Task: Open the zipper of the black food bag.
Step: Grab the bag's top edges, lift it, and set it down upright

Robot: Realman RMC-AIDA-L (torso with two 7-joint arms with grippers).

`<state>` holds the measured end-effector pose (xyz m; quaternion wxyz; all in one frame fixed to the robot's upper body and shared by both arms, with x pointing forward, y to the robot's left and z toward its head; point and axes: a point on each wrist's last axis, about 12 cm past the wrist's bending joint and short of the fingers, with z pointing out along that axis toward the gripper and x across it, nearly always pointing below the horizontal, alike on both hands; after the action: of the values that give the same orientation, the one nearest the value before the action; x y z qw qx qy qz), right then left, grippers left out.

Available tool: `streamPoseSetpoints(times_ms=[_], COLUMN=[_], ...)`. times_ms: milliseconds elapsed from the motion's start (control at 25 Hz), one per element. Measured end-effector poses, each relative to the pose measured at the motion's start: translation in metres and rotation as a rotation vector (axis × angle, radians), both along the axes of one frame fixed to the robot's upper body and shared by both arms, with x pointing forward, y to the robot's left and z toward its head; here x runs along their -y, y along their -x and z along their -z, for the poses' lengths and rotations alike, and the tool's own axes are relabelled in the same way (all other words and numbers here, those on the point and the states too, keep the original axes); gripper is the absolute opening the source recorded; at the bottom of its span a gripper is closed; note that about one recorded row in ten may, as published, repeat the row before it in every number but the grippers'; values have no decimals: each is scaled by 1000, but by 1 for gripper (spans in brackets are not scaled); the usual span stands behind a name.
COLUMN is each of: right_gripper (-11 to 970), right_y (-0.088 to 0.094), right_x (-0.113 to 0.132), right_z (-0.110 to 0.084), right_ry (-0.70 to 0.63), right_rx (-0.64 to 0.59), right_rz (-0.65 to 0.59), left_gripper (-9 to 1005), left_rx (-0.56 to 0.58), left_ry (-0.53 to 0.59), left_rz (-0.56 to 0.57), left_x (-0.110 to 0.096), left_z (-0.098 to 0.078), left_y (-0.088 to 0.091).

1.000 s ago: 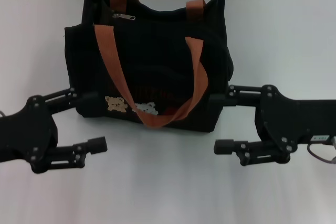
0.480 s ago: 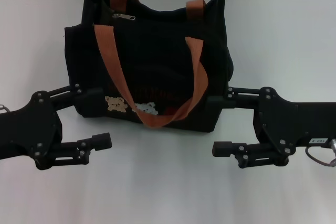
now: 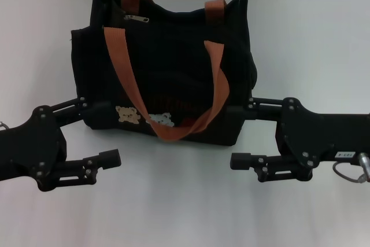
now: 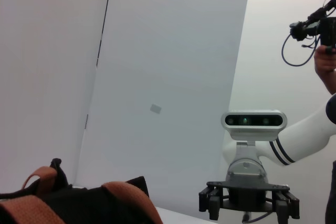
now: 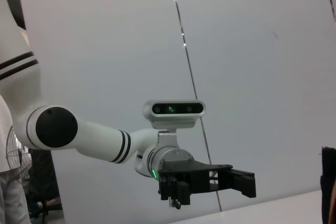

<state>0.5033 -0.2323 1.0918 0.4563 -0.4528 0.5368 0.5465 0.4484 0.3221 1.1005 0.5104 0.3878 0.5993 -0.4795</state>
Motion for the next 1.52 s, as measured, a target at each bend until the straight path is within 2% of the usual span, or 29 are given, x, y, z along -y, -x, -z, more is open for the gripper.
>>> streamPoseSetpoints(times_ms=[200, 440, 480, 680, 1040, 1320, 1400, 1520], right_gripper=[755, 755, 755, 755, 755, 754, 754, 754], right_y=[5, 6, 6, 7, 7, 6, 5, 3], right_x=[4, 7, 7, 6, 6, 2, 1, 1], right_z=[4, 8, 9, 10, 11, 13, 14, 15], right_ry=[-2, 10, 13, 21, 20, 23, 26, 36], right_rx=[-30, -58, -58, -57, -58, -63, -67, -69], right_rz=[24, 50, 52, 54, 52, 59, 63, 77], left_gripper=[829, 826, 825, 823, 819, 816, 815, 813], left_rx=[-13, -15, -32, -51, -45, -16, 6, 18], left_ry=[5, -7, -37, -90, -161, -172, -178, -190], left_rz=[-20, -104, -172, -280, -387, -401, -404, -400], left_x=[-2, -11, -17, -21, -32, -23, -11, -6], left_z=[3, 5, 10, 18, 19, 20, 24, 27], left_y=[1, -1, -7, -21, -37, -47, -56, -60])
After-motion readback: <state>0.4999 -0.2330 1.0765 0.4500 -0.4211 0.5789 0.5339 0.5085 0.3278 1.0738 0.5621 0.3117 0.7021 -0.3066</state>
